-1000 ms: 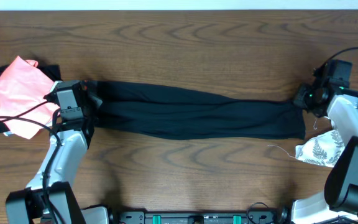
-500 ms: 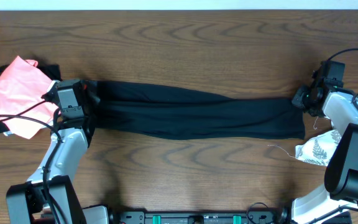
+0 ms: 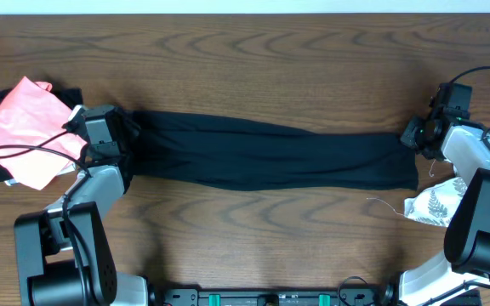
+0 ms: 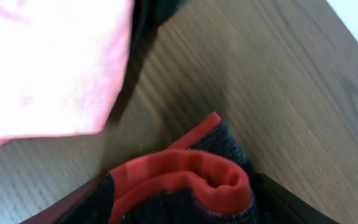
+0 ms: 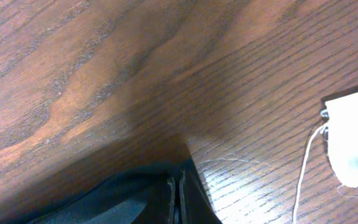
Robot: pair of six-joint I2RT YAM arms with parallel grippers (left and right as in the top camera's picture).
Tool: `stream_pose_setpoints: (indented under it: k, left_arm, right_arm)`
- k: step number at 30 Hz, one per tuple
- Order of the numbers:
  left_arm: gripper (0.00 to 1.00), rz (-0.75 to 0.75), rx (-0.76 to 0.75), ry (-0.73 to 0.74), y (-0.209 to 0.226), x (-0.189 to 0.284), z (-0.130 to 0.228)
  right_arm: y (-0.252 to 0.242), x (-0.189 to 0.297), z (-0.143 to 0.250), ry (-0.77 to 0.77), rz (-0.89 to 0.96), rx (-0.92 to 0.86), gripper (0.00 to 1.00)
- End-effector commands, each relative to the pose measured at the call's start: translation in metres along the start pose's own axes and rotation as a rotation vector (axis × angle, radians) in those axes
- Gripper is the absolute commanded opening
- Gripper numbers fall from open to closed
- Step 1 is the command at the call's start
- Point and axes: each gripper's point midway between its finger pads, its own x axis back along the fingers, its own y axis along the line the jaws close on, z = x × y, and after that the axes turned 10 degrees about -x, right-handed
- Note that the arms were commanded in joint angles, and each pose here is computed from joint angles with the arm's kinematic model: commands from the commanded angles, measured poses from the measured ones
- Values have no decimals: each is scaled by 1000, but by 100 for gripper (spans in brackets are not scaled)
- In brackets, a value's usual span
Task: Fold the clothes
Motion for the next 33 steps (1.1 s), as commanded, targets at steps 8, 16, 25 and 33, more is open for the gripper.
stream_pose_setpoints:
  k: [8,16,25,33]
  left_arm:
    - [71,95,-227,-124,-26,49,-51]
    - [6,221,-375,88,-31,90,-6]
    - [6,226,-442,257,-40,57,51]
    - [6,201,-467,352,-34,38,83]
  right_arm:
    - [-1,-1,-2,-6,25,-7,3]
    - [-3,-1,1,8,31,-6,3]
    - [-2,1,7,37,20,54,11]
    - [34,72,-46,-99,-105,154,26]
